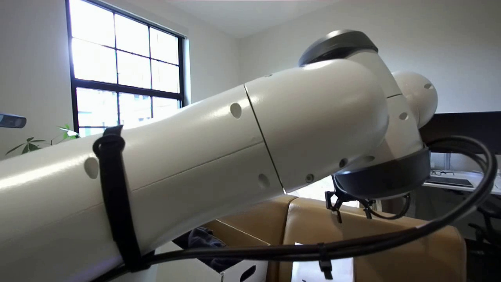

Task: Pick up the white object wrapped plastic and put it on the hand rest of the couch.

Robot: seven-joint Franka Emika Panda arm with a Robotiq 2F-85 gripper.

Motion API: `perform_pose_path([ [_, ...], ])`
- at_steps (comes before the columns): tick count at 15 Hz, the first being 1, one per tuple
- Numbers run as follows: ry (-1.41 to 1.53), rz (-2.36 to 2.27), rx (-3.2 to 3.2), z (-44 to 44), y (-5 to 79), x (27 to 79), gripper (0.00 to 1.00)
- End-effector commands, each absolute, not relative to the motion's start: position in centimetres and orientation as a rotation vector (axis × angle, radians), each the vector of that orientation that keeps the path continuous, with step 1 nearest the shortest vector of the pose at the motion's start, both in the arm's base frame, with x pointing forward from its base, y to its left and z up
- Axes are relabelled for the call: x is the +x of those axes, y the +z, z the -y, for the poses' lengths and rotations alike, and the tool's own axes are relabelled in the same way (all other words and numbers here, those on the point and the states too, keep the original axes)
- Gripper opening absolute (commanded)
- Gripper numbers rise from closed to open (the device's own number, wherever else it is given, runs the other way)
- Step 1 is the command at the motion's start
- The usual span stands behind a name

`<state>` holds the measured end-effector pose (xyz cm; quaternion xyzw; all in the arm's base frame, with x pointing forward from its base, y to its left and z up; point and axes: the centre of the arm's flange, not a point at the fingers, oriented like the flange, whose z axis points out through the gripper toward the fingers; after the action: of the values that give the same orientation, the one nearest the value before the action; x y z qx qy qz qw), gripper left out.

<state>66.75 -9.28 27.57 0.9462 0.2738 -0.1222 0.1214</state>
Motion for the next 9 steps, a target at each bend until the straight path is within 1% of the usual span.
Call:
perform_pose_path([
  [1,-0.282,-0.859,2.747,7.4,33.2,67.2,1.00],
  [5,-0.003,-0.745,2.740,3.6,38.6,69.5,1.00],
  [9,0.205,-0.639,2.705,0.5,41.3,72.4,1.00],
])
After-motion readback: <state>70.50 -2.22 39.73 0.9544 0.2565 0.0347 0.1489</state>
